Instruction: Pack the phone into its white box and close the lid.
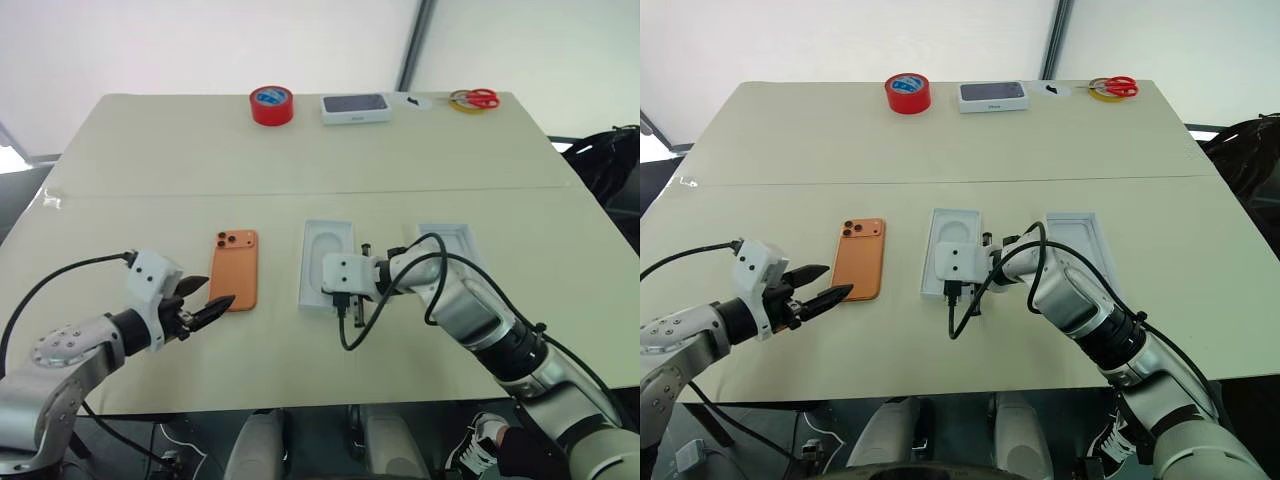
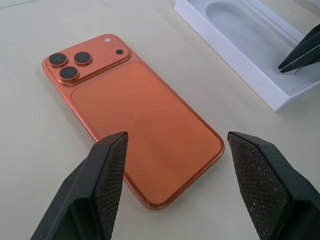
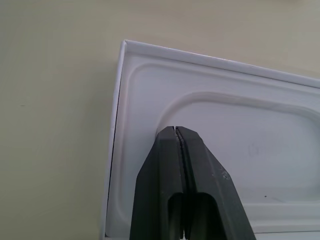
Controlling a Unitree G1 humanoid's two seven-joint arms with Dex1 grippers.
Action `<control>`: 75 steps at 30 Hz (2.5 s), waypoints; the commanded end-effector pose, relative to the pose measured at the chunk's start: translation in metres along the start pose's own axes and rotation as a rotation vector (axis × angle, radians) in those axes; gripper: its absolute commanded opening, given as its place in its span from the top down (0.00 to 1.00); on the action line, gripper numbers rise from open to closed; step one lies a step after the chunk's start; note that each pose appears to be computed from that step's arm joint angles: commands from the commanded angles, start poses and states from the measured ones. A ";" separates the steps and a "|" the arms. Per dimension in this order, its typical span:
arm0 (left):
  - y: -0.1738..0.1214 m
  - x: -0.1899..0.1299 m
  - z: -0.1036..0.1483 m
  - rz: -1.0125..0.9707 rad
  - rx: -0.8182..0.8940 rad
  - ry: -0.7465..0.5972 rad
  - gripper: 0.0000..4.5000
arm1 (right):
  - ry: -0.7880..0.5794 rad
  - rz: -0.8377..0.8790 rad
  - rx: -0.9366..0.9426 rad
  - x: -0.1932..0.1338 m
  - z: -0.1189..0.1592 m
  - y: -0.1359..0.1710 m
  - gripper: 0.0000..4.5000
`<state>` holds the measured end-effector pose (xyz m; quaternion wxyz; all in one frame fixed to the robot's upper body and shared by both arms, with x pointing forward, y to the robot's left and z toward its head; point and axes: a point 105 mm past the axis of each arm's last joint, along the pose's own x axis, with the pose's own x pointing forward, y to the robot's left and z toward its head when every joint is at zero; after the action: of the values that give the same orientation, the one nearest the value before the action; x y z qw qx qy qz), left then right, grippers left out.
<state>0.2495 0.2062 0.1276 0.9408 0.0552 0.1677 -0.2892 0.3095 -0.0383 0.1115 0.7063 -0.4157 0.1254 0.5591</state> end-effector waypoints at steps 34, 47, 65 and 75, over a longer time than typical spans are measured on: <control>-0.008 0.057 -0.003 0.068 -0.626 0.138 0.02 | -0.066 -0.146 -0.013 0.080 0.069 -0.026 1.00; -0.022 0.061 0.013 -0.040 -0.647 0.082 0.02 | -0.067 -0.122 -0.012 0.081 0.067 -0.015 1.00; 0.009 0.055 0.009 0.067 -0.740 0.072 0.02 | -0.063 -0.107 -0.010 0.080 0.066 -0.008 1.00; 0.011 0.052 0.013 0.052 -0.771 0.033 0.62 | -0.063 -0.103 -0.005 0.080 0.065 -0.005 1.00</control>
<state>0.3004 0.1876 0.1109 0.8941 -0.2958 0.2948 -0.1620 0.3322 0.0567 0.1026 0.7461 -0.4079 0.0878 0.5189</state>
